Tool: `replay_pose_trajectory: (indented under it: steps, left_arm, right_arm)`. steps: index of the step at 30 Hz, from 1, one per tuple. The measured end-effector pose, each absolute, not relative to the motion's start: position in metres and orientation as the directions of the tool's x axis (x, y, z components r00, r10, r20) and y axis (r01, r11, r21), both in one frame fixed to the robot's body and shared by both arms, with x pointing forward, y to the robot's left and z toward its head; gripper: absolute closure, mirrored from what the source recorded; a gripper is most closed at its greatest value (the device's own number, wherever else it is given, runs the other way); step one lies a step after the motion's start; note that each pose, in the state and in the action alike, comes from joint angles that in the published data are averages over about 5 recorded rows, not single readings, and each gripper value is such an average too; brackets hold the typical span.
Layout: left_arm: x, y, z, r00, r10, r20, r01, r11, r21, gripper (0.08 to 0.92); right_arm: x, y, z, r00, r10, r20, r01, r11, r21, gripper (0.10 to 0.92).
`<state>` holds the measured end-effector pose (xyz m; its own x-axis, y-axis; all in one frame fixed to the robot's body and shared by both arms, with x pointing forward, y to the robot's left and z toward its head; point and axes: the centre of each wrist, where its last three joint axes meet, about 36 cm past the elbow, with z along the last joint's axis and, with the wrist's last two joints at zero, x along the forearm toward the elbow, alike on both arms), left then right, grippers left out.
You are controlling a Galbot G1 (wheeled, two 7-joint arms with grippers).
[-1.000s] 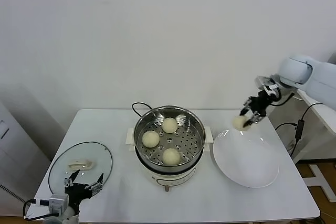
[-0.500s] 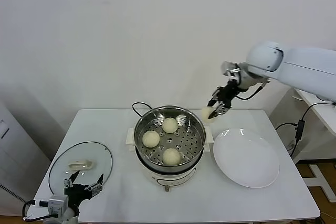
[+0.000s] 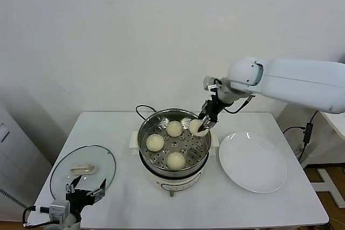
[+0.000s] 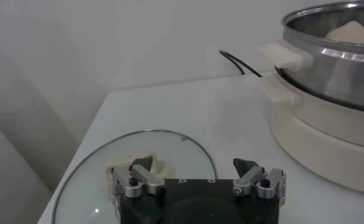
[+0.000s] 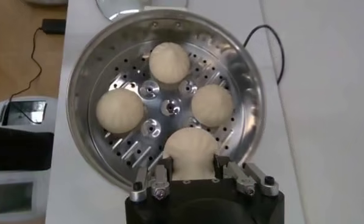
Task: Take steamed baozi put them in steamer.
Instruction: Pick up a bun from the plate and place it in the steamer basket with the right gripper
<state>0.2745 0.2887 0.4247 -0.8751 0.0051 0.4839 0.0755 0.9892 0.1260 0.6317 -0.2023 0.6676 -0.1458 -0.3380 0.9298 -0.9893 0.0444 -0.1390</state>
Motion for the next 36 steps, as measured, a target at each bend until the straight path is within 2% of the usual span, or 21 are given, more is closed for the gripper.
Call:
replay_pose_trajectory:
  steps: [20,23,31,36]
  left_arm:
    - [0.275,0.29,0.421,-0.872,-0.003,0.489,0.065,0.99,0.123,0.177]
    - [0.275,0.29,0.42,-0.872,-0.004,0.489,0.065,0.99,0.123,0.177]
    - [0.275,0.29,0.42,-0.872,-0.004,0.49,0.064,0.99,0.122,0.177]
    - [0.275,0.29,0.421,-0.873,-0.003,0.487,0.063,0.991,0.12,0.177]
  right_arm:
    - [0.63,-0.183,0.601,-0.134,-0.32,0.938,-0.991,0.058,-0.121,0.569]
    - [0.63,-0.182,0.597,-0.134,-0.323,0.937,-0.991,0.061,-0.121,0.509]
    - [0.631,-0.182,0.599,-0.133,-0.347,0.928,-0.991,0.068,-0.117,0.278]
    - [0.637,-0.19,0.619,-0.149,-0.386,0.91,-0.988,0.094,-0.122,0.204]
